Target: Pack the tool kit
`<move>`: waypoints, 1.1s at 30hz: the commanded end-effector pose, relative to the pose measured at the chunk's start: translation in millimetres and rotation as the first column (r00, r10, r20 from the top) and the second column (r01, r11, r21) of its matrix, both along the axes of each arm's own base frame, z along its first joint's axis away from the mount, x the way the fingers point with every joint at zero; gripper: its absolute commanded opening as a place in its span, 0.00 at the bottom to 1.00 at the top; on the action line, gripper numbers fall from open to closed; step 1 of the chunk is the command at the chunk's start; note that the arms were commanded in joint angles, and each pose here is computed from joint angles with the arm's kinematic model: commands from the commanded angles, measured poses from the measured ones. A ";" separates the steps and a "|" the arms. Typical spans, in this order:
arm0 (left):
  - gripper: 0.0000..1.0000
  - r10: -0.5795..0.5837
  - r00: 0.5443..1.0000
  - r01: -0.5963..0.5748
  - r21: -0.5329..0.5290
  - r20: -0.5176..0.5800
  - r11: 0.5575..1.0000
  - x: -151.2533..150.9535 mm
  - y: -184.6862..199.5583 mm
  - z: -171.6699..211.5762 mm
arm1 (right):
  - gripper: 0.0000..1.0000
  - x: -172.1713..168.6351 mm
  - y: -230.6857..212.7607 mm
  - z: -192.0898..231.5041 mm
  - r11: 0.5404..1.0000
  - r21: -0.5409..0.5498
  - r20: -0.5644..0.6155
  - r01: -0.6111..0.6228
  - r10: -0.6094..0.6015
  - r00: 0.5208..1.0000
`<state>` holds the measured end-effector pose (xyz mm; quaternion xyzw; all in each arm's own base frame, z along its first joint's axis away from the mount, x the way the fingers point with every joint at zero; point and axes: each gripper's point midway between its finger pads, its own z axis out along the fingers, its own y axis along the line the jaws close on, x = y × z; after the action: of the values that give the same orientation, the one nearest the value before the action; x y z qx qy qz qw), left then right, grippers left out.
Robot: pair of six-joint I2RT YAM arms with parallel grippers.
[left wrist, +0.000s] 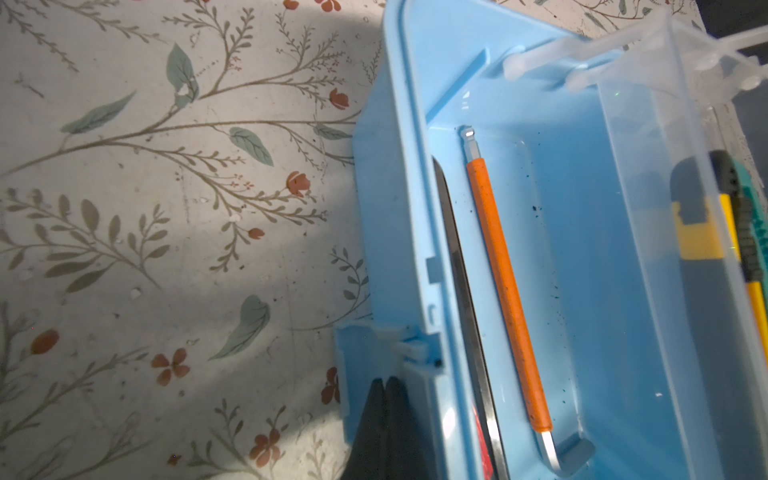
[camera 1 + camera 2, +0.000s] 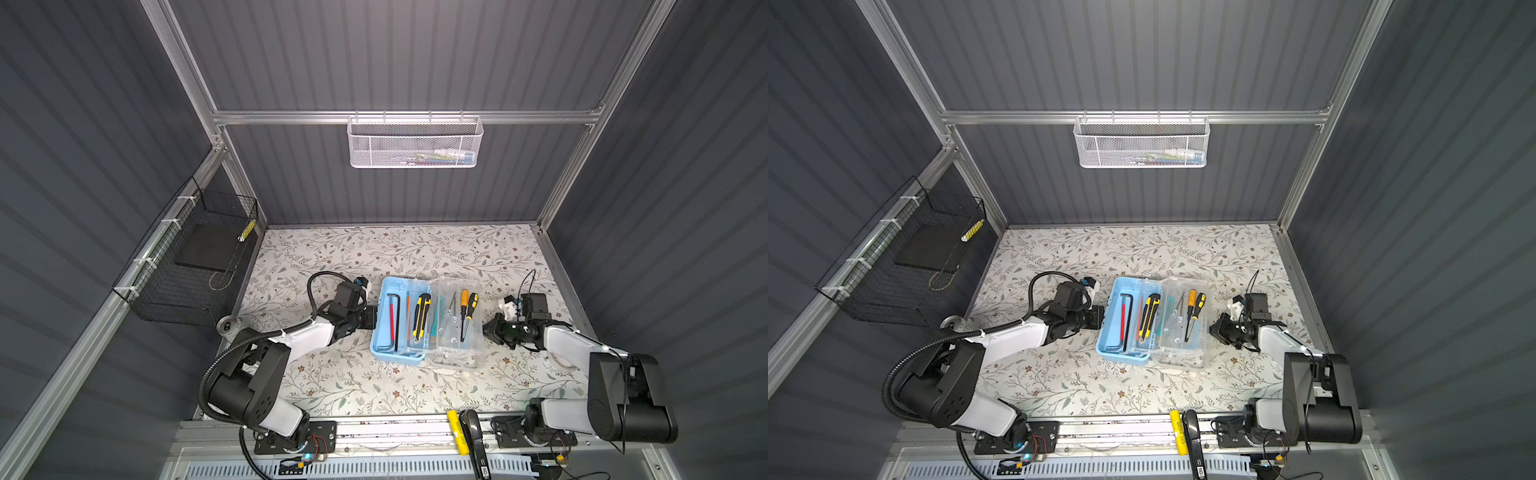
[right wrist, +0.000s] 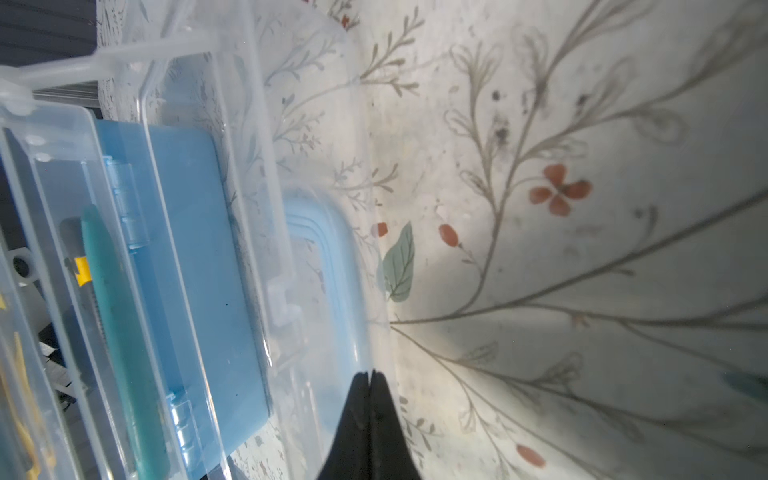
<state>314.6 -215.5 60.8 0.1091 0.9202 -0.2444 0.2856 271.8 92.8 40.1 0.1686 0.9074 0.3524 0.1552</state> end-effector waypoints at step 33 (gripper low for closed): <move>0.00 -0.068 0.998 0.068 -0.099 0.008 0.993 -13.7 -22.9 12.5 | 0.02 -19.3 42.4 116.5 0.947 0.248 0.275 -0.207 0.136 0.952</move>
<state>318.6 -206.8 57.4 0.0901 0.9232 -0.2279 0.2959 266.3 121.5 143.7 0.0907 0.8401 0.4794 0.2369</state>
